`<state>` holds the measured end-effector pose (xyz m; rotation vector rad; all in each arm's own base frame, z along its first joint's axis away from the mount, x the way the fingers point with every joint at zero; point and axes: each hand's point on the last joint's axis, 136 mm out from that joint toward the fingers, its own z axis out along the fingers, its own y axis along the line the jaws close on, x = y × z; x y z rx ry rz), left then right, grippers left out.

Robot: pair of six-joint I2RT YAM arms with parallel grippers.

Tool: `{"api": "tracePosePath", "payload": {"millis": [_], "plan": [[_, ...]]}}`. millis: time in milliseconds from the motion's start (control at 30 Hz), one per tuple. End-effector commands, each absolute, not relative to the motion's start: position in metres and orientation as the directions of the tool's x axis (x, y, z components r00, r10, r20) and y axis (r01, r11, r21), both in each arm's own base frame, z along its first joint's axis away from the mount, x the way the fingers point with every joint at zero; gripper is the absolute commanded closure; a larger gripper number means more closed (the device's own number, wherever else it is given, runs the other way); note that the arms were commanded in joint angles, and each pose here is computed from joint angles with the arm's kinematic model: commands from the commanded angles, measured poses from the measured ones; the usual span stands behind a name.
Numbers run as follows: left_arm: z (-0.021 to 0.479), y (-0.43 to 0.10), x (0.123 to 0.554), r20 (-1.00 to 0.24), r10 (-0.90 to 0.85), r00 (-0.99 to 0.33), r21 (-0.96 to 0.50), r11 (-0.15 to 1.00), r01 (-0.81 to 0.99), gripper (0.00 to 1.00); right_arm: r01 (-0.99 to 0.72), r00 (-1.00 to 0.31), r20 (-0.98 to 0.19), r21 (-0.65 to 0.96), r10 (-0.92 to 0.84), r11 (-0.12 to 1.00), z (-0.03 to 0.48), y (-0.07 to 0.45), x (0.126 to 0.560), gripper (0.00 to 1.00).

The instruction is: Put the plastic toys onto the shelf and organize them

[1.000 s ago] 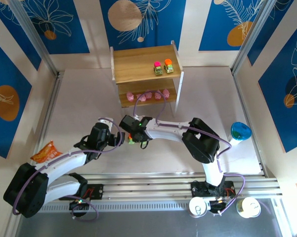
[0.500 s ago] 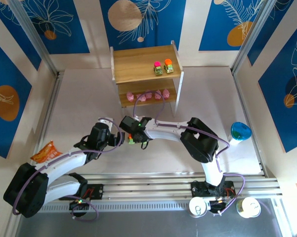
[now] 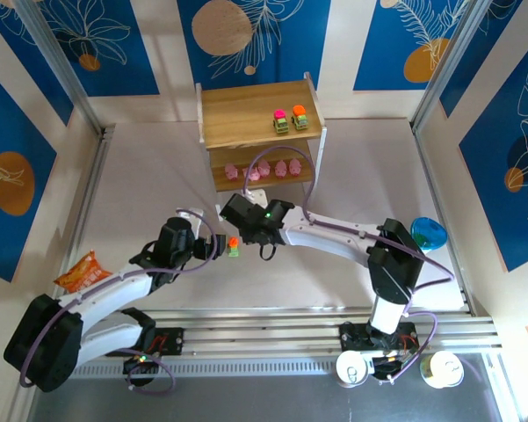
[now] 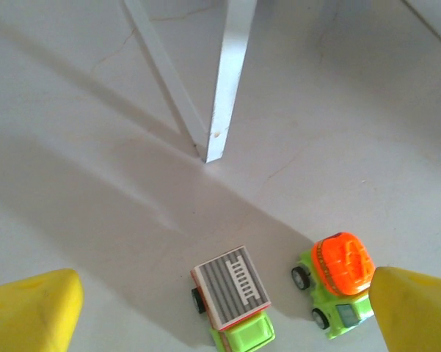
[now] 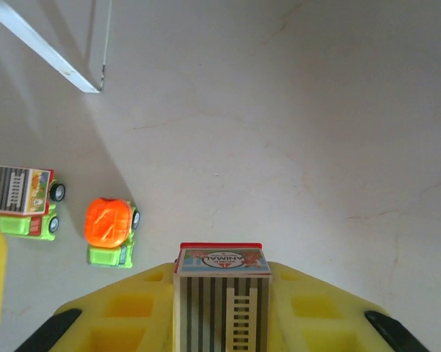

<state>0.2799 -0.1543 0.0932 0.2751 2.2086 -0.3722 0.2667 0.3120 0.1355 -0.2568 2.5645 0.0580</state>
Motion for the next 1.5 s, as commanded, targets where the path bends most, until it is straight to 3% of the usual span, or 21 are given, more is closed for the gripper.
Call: {"api": "tracePosePath", "payload": {"millis": [0, 533, 1000, 1467], "plan": [[0.103, -0.166, 0.277, -0.819, 0.086, -0.568, -0.169, 0.908, 0.382, 0.00, -0.229, -0.798, -0.568, -0.025, -0.202, 0.973, 0.168, 0.308, 0.265, 0.76], [0.115, -0.186, 0.268, -0.852, 0.167, -0.495, -0.099, 0.879, 0.467, 0.00, -0.304, -0.698, -0.682, 0.008, -0.217, 0.953, 0.286, 0.302, 0.277, 0.76], [0.117, -0.193, 0.266, -0.857, 0.200, -0.475, -0.070, 0.867, 0.493, 0.00, -0.347, -0.590, -0.778, 0.003, -0.216, 0.938, 0.379, 0.304, 0.313, 0.76], [0.116, -0.205, 0.261, -0.856, 0.246, -0.454, -0.044, 0.841, 0.539, 0.00, -0.327, -0.562, -0.813, 0.050, -0.151, 0.944, 0.403, 0.300, 0.370, 0.76]]}}
